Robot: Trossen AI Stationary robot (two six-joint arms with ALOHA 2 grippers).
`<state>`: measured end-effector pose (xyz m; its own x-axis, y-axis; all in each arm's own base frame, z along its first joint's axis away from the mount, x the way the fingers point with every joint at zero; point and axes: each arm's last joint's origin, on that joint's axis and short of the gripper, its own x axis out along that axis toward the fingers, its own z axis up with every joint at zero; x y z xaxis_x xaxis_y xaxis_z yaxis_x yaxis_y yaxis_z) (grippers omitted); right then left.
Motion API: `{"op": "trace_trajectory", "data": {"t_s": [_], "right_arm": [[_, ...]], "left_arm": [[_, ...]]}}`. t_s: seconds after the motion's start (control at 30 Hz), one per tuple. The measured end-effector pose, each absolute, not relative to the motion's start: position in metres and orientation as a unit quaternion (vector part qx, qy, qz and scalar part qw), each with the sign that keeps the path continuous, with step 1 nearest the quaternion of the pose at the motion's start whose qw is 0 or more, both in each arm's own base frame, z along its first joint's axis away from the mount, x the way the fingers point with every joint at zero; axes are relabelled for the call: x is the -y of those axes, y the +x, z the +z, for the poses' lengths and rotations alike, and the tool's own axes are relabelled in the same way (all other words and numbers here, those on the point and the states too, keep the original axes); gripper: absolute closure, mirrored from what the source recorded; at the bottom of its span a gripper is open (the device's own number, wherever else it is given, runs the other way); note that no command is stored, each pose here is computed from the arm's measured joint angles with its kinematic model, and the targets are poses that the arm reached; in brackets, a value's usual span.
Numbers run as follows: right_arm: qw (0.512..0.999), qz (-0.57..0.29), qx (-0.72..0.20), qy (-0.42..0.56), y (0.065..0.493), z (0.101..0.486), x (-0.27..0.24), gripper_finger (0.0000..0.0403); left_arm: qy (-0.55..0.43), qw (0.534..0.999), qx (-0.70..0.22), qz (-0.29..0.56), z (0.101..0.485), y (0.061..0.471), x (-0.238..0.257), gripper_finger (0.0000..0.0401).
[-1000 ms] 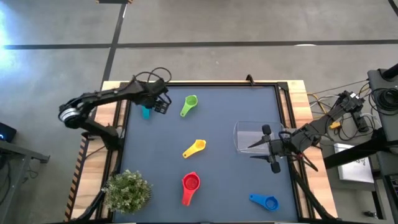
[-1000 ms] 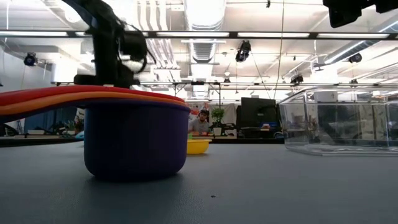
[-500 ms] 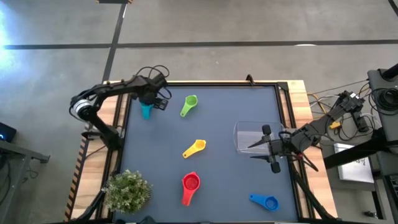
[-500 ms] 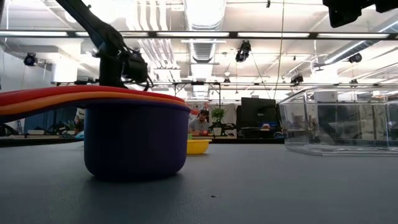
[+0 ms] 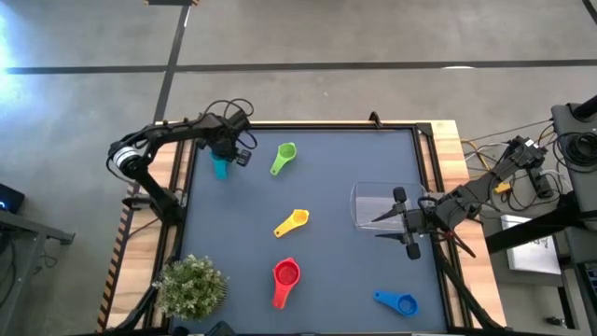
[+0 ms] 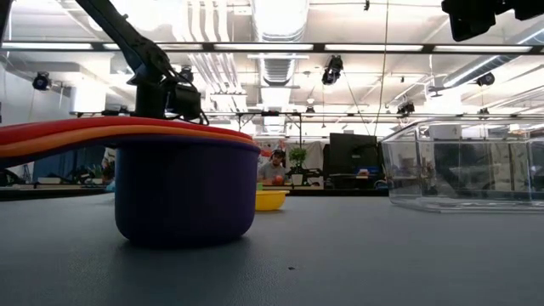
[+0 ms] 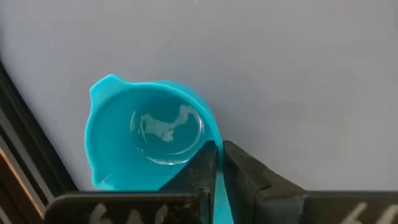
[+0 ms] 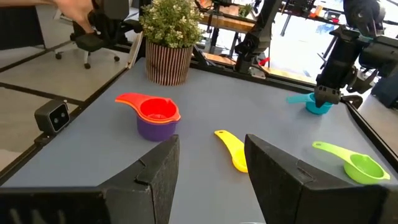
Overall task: Nest measuring cups in basket
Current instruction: Stack the light blue measuring cup on top of the red measuring cup
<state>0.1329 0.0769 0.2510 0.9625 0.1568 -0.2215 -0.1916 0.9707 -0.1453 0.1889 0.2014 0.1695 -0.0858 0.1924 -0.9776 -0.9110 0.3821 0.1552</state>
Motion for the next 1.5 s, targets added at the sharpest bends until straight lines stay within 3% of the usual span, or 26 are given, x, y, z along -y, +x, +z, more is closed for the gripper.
{"op": "trace_trajectory", "data": {"t_s": [0.3,0.67,1.03,1.27,1.5], "right_arm": [[0.987,0.079,-0.104,-0.089,0.133,0.251,-0.076,0.0232],[0.988,0.069,-0.089,-0.107,0.130,0.255,-0.073,0.0232],[0.996,0.064,0.010,-0.062,0.099,0.280,-0.052,0.0232],[0.996,0.062,0.025,-0.063,0.092,0.283,-0.047,0.0232],[0.996,0.063,0.015,-0.069,0.092,0.281,-0.047,0.0232]], "left_arm": [[-0.304,0.607,-0.599,0.425,0.188,0.187,-0.178,0.0400],[-0.296,0.744,-0.509,0.316,0.260,0.203,-0.059,0.0400],[-0.309,0.821,-0.430,0.215,0.270,0.229,0.035,0.0401],[-0.307,0.821,-0.440,0.196,0.260,0.255,0.060,0.0401],[-0.274,0.814,-0.479,0.180,0.275,0.292,0.081,0.0401]]}}
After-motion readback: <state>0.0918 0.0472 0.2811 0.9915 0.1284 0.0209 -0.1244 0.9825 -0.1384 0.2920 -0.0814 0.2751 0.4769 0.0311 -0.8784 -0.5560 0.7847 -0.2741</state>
